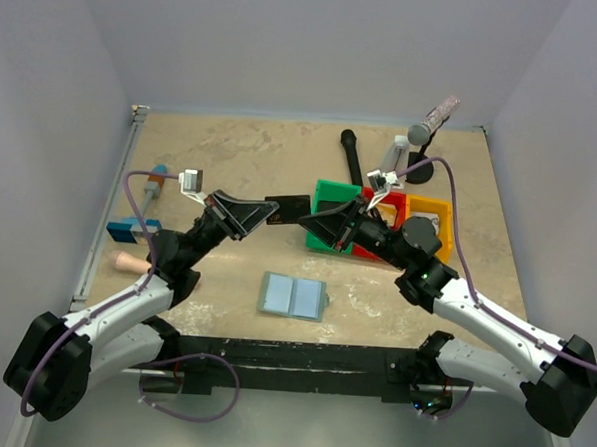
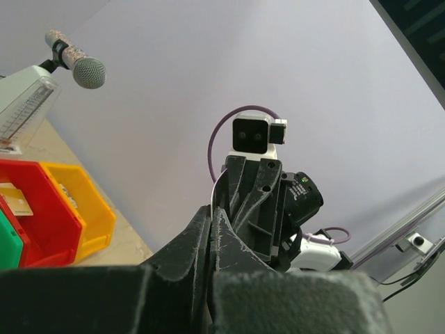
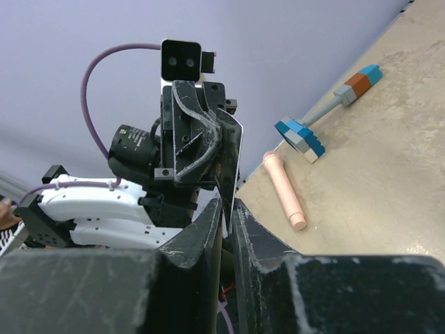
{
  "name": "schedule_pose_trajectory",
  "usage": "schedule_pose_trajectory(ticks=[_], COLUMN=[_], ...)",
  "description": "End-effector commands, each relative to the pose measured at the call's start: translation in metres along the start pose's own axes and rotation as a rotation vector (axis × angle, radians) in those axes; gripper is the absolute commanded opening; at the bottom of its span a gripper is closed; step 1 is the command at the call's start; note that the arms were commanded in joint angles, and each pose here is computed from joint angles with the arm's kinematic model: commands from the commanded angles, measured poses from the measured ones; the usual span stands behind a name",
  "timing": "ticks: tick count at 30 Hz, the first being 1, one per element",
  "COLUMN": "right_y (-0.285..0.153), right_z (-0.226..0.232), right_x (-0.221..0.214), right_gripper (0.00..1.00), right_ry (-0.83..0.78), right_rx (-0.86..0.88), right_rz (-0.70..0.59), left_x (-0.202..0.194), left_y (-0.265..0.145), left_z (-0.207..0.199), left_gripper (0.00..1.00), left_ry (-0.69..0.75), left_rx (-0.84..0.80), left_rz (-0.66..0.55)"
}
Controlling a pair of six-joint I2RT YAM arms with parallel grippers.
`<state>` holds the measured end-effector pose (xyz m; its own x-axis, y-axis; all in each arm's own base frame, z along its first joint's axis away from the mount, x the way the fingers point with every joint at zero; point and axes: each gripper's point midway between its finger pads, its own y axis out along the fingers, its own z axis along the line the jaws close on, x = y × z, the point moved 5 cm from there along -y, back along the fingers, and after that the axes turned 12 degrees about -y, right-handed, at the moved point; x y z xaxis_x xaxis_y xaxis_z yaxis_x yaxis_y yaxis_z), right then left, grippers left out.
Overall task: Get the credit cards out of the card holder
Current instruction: Place the credit card in the storage box.
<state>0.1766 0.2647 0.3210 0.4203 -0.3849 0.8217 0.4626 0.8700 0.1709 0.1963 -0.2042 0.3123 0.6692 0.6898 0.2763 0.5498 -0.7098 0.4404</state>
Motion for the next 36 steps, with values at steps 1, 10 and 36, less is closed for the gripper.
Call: schedule_pose_trajectory(ticks=[1, 10, 36], right_y=[-0.001, 0.0, -0.07], right_z=[0.013, 0.012, -0.128], right_x=[0.015, 0.017, -0.018], right_gripper=[0.14, 0.01, 0.0], right_ry=[-0.008, 0.0, 0.145], right_rx=[0.07, 0.082, -0.7], right_rz=[-0.062, -0.071, 0.046], left_x=[0.0, -0.002, 0.021], left_y=[0.0, 0.0, -0.04], left_z=[-0.007, -0.007, 0.034], left_gripper=[0.0, 0.0, 0.89], left_ry=[0.001, -0.002, 0.116], left_rx=[-0.053, -0.058, 0.369], left_rz=[-0.006, 0.011, -0.158])
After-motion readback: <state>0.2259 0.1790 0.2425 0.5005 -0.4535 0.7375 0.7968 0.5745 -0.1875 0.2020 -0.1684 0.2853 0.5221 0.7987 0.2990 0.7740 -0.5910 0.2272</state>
